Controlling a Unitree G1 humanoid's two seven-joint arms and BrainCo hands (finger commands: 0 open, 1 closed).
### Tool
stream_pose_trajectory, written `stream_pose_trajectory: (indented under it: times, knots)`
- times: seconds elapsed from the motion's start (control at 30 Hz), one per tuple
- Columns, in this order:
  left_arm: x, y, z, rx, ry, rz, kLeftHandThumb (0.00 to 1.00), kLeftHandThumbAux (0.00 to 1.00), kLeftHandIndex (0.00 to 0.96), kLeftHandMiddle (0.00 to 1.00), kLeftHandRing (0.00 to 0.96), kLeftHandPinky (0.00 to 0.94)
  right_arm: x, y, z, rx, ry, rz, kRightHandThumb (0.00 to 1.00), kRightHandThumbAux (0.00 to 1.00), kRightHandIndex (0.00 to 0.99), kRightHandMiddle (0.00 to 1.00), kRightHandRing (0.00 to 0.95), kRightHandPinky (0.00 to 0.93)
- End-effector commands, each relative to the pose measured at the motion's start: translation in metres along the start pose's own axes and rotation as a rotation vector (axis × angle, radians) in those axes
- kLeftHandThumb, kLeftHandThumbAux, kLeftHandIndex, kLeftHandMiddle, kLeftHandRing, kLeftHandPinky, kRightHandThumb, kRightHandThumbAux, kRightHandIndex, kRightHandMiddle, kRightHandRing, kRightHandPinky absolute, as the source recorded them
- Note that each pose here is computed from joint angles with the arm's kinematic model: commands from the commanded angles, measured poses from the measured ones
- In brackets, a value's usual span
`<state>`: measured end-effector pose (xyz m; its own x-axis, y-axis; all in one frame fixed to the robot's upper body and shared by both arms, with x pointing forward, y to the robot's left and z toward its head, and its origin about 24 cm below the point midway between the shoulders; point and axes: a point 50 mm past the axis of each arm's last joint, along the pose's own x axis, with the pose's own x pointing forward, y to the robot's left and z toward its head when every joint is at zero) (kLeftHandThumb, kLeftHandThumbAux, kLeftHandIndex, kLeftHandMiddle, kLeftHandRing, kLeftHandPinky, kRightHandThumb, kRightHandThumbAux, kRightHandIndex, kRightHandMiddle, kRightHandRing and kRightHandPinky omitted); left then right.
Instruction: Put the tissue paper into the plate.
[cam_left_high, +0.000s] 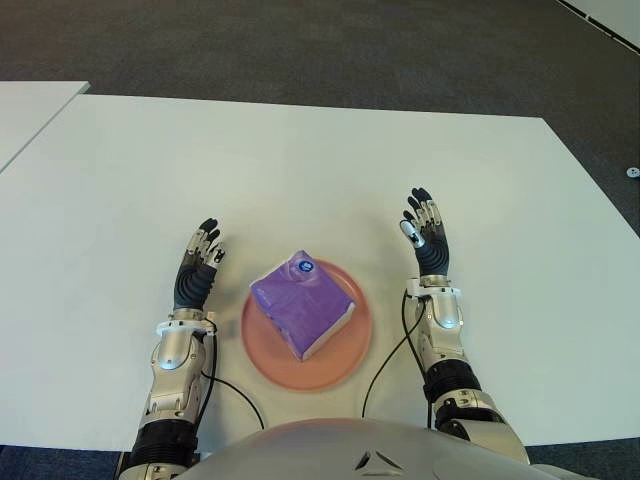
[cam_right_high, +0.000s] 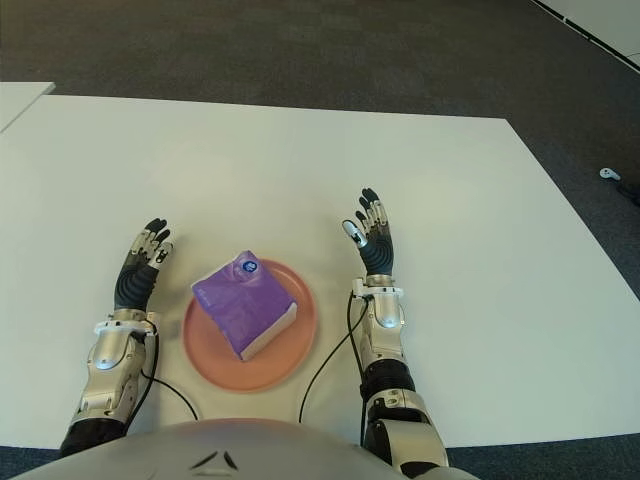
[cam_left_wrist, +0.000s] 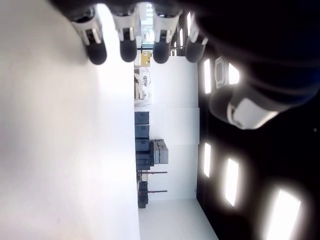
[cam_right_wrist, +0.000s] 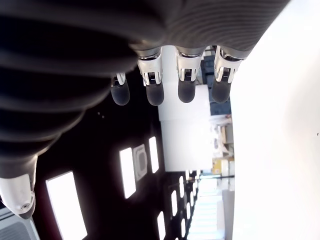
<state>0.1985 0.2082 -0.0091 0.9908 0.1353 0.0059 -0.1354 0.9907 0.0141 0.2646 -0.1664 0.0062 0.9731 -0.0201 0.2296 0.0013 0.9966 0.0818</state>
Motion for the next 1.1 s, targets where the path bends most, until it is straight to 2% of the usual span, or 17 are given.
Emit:
stream_pose_trajectory:
  times: [0.03, 0.37, 0.47, 0.57, 1.1]
  knots:
    - [-0.007, 0.001, -0.011, 0.005, 0.071, -0.007, 0.000, 0.491, 0.000, 0.000, 0.000, 0.000, -0.020, 0.002, -0.021, 0.053, 0.108, -0.041, 0.000, 0.531, 0.000, 0.000, 0.000, 0.000]
    - [-0.008, 0.002, -0.011, 0.007, 0.068, -0.013, 0.000, 0.494, 0.000, 0.000, 0.000, 0.000, -0.021, 0.003, -0.020, 0.054, 0.106, -0.040, 0.000, 0.531, 0.000, 0.000, 0.000, 0.000]
    - [-0.007, 0.002, -0.010, 0.010, 0.064, -0.016, 0.000, 0.494, 0.000, 0.000, 0.000, 0.000, -0.030, 0.000, -0.022, -0.088, 0.193, -0.027, 0.002, 0.540, 0.000, 0.000, 0.000, 0.000]
    - [-0.007, 0.002, -0.010, 0.010, 0.061, -0.016, 0.000, 0.493, 0.000, 0.000, 0.000, 0.000, -0.033, 0.001, -0.021, -0.129, 0.220, -0.030, 0.009, 0.547, 0.000, 0.000, 0.000, 0.000]
    - [-0.006, 0.000, -0.008, -0.002, 0.057, -0.016, 0.000, 0.482, 0.000, 0.000, 0.000, 0.000, -0.034, 0.002, -0.017, -0.142, 0.244, -0.038, 0.012, 0.549, 0.000, 0.000, 0.000, 0.000]
